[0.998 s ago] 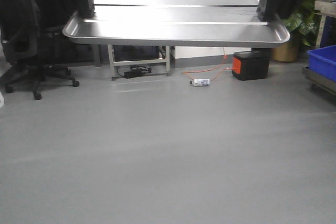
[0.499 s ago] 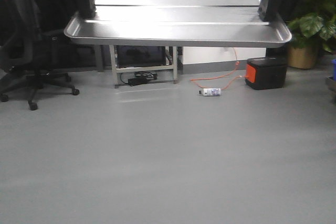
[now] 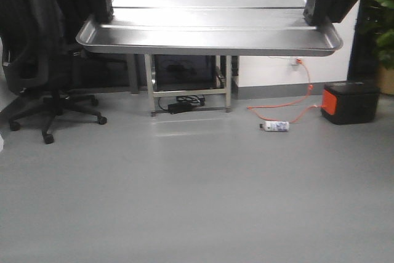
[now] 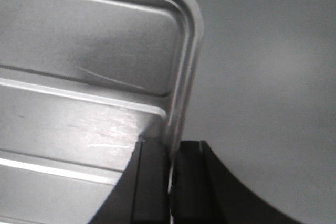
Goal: Grab silver tray and place in blue box
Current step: 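Drive the base to the blue bin rack holding the tray level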
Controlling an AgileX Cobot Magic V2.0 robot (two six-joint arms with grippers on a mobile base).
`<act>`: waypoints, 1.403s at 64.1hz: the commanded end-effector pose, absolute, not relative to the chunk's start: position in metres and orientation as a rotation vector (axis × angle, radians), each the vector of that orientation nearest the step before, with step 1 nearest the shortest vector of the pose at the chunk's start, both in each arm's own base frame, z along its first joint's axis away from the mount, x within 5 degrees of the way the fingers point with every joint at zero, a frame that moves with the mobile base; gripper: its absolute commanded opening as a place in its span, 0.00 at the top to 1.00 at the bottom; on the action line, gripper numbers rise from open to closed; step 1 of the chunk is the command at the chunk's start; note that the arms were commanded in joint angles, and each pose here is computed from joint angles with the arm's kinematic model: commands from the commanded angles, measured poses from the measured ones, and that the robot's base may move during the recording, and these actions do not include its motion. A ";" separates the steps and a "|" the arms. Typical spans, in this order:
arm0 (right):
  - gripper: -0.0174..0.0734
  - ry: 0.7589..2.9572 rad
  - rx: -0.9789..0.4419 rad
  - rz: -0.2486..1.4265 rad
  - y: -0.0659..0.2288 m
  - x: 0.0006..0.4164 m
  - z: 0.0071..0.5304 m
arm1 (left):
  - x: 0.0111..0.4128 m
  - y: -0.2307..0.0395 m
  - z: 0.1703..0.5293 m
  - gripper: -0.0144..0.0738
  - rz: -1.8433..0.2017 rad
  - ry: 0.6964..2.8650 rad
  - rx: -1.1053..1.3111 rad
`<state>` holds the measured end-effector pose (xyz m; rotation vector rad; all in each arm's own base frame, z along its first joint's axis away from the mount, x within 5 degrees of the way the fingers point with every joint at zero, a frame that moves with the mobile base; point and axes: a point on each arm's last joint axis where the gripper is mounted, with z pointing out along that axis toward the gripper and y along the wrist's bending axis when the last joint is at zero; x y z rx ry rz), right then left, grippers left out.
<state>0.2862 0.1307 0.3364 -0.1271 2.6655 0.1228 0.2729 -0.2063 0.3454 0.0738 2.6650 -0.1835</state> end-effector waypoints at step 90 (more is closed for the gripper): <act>0.75 2.587 -0.158 0.074 0.122 0.280 0.359 | 0.270 -0.196 0.372 0.95 -0.189 2.561 0.065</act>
